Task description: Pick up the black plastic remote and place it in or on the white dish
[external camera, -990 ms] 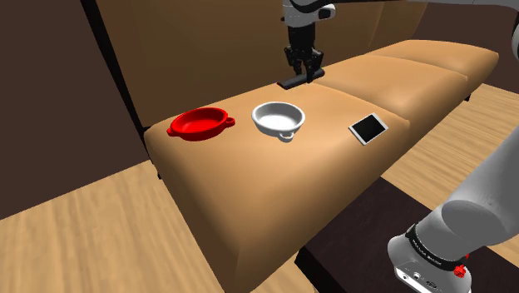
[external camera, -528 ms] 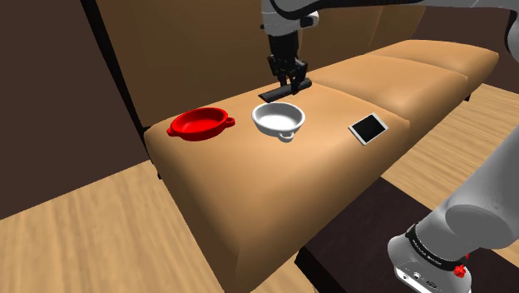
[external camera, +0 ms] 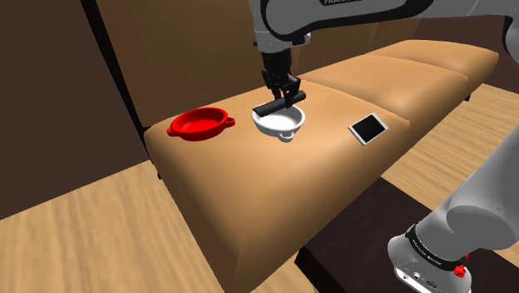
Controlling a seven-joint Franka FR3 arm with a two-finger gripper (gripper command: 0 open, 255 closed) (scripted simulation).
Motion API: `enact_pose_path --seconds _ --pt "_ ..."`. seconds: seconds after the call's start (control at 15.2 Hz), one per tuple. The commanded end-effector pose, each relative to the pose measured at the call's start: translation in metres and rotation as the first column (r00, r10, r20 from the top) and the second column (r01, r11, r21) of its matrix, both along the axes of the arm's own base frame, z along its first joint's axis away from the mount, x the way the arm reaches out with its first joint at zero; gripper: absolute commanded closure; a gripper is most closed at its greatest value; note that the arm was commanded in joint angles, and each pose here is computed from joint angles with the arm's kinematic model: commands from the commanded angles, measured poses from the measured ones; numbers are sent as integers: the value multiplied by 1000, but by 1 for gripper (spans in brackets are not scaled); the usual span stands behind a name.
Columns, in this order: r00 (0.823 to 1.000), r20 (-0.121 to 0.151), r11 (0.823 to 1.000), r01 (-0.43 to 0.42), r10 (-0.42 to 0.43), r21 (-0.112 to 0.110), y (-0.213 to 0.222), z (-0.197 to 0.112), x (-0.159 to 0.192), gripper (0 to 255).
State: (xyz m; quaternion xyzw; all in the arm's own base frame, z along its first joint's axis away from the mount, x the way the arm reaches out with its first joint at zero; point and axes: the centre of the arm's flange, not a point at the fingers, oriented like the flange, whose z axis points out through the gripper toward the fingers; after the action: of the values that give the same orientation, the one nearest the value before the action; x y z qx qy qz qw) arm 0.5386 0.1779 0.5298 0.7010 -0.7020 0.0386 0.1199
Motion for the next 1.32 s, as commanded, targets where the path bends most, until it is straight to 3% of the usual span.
enact_pose_path --seconds 0.0,0.2,0.66,0.73,1.06,1.25 --pt "1000 1 1000 0 0 0 0 -11 0 255" --pt "1000 1 1000 0 0 0 0 -25 0 255" --pt "1000 1 1000 0 0 0 0 -25 0 255" --pt "1000 1 1000 0 0 0 0 -25 0 0" --pt "1000 1 1000 0 0 0 0 -25 0 0" --pt "1000 1 1000 0 0 0 9 13 4 0"
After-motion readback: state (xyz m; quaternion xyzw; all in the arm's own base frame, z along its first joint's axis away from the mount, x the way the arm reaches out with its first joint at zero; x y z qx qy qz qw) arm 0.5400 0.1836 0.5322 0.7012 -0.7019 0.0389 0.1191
